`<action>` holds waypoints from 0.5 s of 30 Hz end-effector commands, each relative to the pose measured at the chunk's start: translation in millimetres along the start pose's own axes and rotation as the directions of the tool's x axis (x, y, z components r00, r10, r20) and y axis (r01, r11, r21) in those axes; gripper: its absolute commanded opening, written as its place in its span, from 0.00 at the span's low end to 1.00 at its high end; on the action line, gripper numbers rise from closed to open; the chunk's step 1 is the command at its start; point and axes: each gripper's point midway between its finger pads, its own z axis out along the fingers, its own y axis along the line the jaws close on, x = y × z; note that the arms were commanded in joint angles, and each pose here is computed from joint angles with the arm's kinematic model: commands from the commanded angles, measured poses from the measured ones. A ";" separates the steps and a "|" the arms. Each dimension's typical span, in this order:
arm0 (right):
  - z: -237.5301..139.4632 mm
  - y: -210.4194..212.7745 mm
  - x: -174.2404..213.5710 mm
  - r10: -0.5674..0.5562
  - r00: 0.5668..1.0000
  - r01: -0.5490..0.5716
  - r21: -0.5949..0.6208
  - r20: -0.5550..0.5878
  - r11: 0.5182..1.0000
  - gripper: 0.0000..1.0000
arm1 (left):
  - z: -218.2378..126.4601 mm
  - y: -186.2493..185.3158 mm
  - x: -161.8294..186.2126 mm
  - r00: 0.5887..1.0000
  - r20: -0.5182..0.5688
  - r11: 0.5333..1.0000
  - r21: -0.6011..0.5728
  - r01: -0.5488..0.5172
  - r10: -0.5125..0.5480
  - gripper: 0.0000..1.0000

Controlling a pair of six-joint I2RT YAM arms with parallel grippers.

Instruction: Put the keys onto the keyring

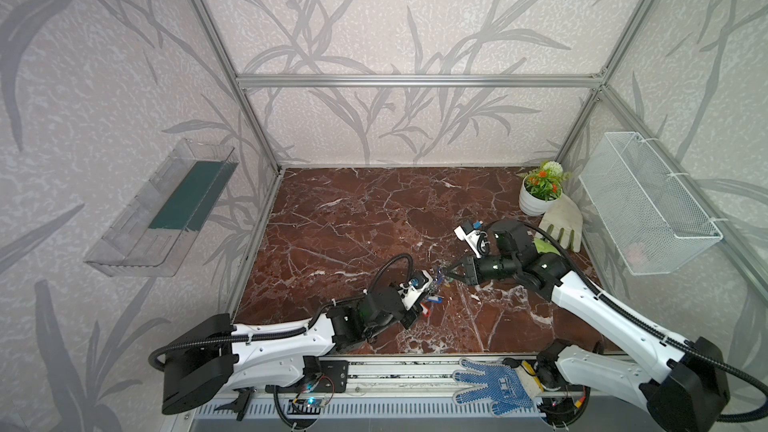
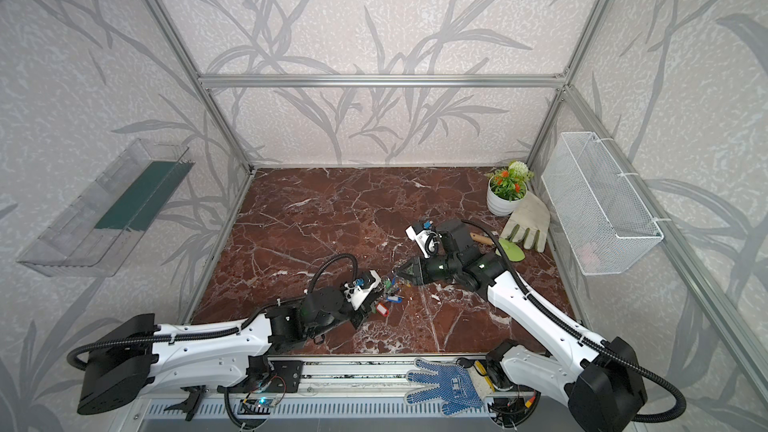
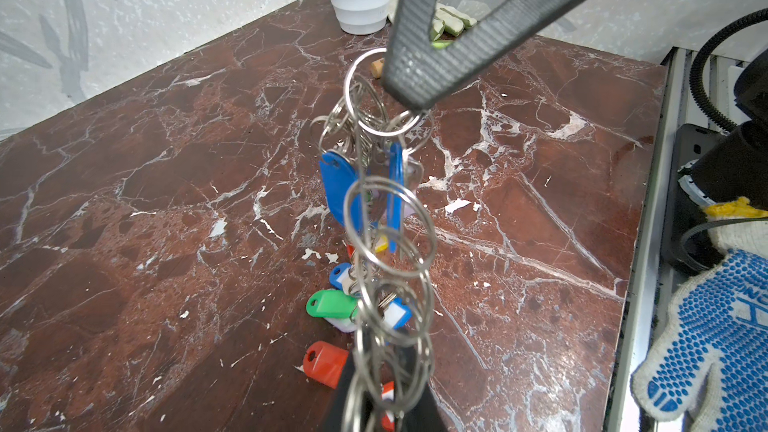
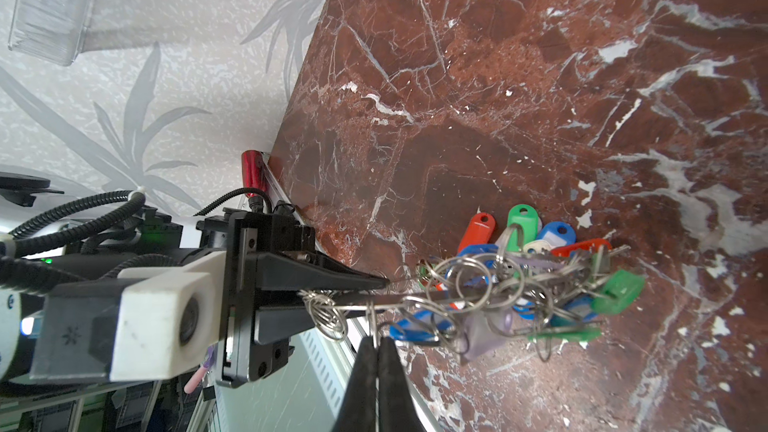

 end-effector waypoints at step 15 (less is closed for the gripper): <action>-21.0 23.9 -53.3 -0.366 0.930 0.368 0.103 -0.041 0.924 0.00 | -74.6 17.8 -49.8 0.981 0.135 0.990 -0.003 0.141 -0.139 0.73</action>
